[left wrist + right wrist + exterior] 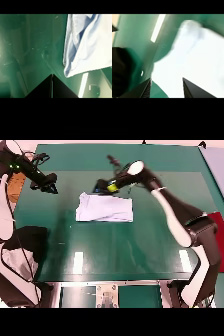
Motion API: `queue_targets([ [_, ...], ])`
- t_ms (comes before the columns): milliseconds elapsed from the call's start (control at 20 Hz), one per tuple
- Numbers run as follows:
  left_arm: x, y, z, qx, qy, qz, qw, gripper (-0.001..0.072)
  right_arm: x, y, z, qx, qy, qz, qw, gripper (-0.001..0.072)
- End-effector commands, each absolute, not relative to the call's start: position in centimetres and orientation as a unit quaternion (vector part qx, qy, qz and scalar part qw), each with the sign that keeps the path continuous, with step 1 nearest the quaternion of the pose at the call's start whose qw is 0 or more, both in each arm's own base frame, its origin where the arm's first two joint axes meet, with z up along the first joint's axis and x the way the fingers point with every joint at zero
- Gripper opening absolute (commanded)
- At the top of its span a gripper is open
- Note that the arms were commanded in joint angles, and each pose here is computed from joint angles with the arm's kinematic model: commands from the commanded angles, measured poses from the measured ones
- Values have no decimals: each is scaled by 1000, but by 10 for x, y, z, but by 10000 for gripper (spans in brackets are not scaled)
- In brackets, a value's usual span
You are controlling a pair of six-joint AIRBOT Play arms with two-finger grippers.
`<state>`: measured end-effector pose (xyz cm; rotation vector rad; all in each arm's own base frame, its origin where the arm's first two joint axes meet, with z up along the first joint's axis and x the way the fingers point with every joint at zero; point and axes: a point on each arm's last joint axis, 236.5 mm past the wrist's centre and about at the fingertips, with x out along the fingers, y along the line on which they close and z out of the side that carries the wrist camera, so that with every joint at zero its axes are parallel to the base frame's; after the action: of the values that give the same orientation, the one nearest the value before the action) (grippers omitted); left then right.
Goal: Fold the shirts.
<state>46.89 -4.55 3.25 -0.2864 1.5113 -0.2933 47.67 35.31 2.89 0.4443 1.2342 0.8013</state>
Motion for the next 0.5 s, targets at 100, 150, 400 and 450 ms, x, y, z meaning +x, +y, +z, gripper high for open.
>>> queue_targets([
  [100, 469, -44, 33, -128, 680, -131, 709, 22, 471, 151, -13, 199, 687, 201, 669, 444],
  [150, 469, -44, 33, -129, 680, -131, 710, 22, 468, 133, -24, 222, 697, 182, 658, 447],
  [400, 469, -44, 33, -129, 680, -131, 710, 22, 430, 160, -85, 321, 720, 191, 585, 546],
  [450, 470, -45, 33, -129, 679, -131, 711, 22, 427, 177, -95, 339, 714, 195, 582, 546],
])
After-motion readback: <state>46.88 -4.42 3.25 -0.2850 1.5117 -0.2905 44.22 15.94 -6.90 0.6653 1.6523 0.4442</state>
